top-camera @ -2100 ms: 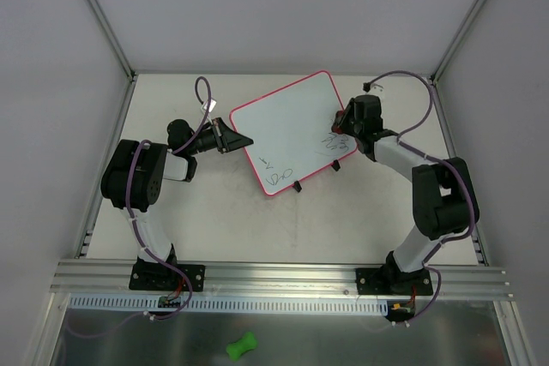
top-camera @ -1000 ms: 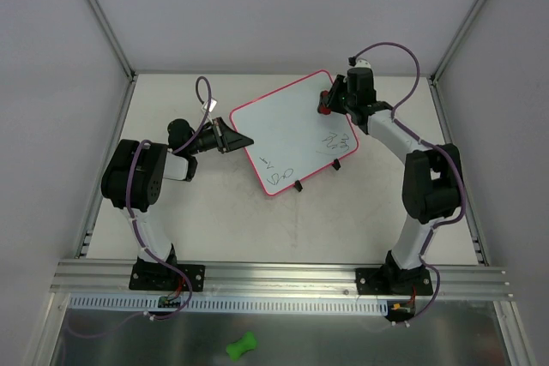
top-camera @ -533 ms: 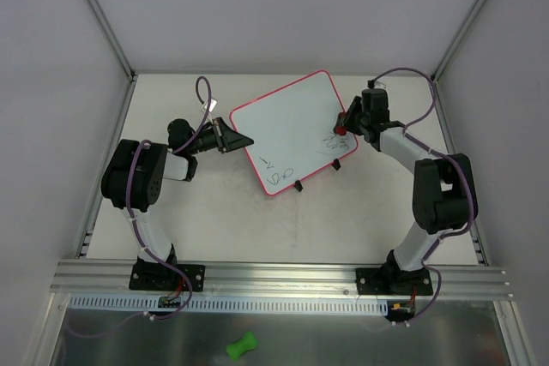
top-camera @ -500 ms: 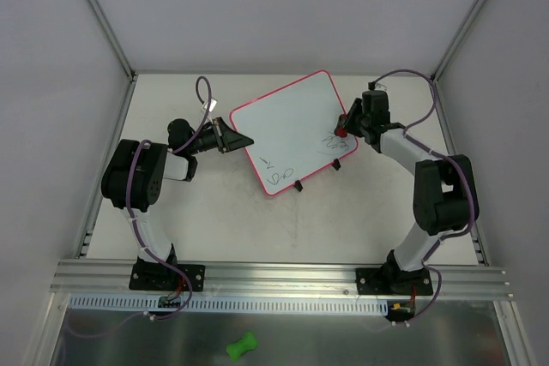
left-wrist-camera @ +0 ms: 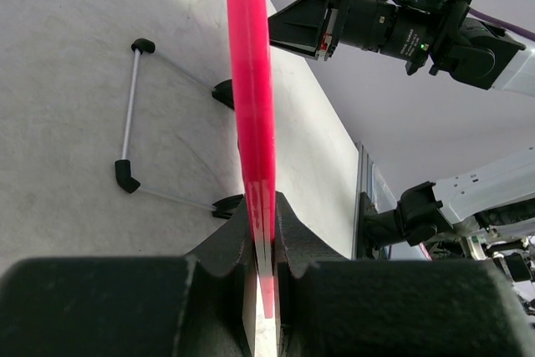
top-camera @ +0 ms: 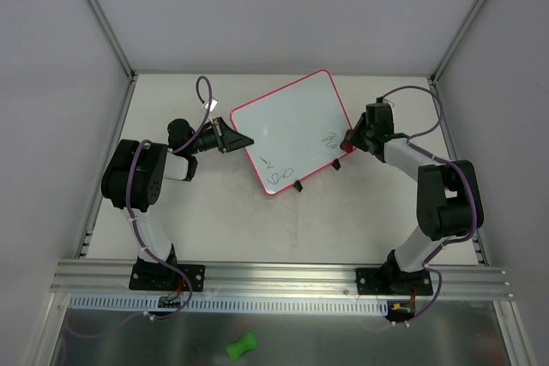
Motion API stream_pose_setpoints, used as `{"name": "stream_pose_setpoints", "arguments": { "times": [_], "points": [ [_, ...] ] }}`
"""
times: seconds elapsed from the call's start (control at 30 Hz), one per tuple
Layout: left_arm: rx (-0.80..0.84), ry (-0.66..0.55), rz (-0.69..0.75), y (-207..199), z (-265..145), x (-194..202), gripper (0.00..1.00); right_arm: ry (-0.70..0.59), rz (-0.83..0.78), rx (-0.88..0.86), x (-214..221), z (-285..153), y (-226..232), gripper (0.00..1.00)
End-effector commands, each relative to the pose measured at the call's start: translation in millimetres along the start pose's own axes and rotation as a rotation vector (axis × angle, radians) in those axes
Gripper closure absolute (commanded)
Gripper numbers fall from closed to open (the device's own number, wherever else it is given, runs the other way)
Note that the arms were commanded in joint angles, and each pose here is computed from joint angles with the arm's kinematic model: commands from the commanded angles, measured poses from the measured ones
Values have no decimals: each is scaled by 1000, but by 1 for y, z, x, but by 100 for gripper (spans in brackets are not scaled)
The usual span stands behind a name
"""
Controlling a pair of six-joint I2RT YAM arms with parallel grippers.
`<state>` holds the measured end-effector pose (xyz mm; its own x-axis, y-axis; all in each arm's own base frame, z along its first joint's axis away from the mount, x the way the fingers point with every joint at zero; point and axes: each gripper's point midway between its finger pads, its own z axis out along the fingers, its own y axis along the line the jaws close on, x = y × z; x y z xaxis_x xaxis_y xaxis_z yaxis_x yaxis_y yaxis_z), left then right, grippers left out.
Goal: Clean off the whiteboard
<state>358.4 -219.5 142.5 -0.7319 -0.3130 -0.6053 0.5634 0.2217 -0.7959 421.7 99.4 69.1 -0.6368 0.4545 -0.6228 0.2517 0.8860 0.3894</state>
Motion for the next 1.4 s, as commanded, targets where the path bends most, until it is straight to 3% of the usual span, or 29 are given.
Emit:
{"name": "stream_pose_setpoints", "arguments": {
  "times": [0.0, 0.27, 0.7, 1.1, 1.37],
  "points": [
    [233, 2, 398, -56, 2, -7, 100, 173, -23, 218, 51, -4, -54, 100],
    [233, 3, 393, -55, 3, -7, 100, 182, -33, 237, 53, -8, -59, 100],
    [232, -1, 394, -55, 3, -8, 100, 86, 1, 33, 40, 6, -20, 100],
    [237, 6, 392, -56, 3, -7, 100, -29, -218, -197, 47, -8, 54, 100],
    [238, 8, 390, -56, 3, -7, 100, -9, -372, -305, 76, -17, 94, 100]
  ]
}}
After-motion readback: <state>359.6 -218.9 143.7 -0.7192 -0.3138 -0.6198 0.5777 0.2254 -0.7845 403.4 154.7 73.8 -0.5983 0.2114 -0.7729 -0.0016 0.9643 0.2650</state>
